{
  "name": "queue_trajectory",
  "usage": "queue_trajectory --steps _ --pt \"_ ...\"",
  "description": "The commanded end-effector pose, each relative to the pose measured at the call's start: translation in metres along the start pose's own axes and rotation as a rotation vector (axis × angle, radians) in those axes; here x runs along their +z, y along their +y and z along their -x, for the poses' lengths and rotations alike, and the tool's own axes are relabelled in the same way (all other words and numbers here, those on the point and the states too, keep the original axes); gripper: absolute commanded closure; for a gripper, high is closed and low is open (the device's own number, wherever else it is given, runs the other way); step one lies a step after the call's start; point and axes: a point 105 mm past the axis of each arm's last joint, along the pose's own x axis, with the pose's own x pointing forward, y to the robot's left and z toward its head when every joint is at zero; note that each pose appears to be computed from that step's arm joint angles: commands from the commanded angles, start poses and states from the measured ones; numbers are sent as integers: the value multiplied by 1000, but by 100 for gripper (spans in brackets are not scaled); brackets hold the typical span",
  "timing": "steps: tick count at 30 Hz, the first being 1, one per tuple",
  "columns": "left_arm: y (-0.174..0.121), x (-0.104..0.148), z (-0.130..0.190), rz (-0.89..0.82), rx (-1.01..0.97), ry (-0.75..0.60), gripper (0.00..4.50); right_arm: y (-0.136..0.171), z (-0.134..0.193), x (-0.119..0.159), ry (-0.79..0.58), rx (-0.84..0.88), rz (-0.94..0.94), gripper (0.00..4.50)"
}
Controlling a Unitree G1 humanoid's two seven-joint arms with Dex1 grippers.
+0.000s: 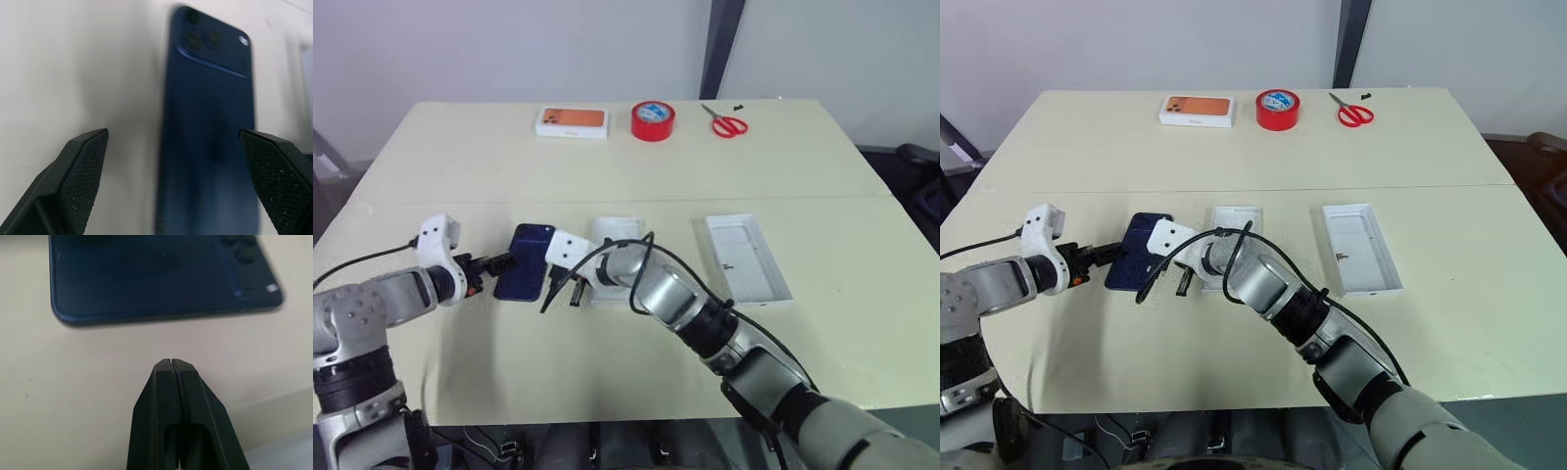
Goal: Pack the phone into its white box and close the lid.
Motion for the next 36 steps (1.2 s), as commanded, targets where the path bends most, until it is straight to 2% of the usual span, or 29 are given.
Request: queue_trajectory --steps 1,8,14,26,29,31,32,33,36 --pt "-18 -32 -12 35 -108 142 3 4 -2 16 -28 14 62 450" --pt "-50 -50 -21 45 -247 175 3 1 2 14 -31 16 63 450" --pt "-67 -52 -24 109 -338 160 3 -6 10 6 -17 1 84 450" --pt "-49 -28 -25 277 -291 56 3 -7 12 3 -12 -7 86 450" --pt "-47 -24 -24 305 -286 30 83 -6 13 2 -11 -5 88 450" --pt "-47 -22 -23 316 -286 15 176 -5 13 2 -11 -3 90 450" --pt "-47 -20 -22 320 -288 6 241 -5 13 2 -12 -2 91 450" --pt "-47 -18 -21 330 -290 -5 277 -5 14 2 -13 -2 92 450" --pt "-46 -15 -19 366 -300 -35 277 -5 15 3 -15 -3 93 450"
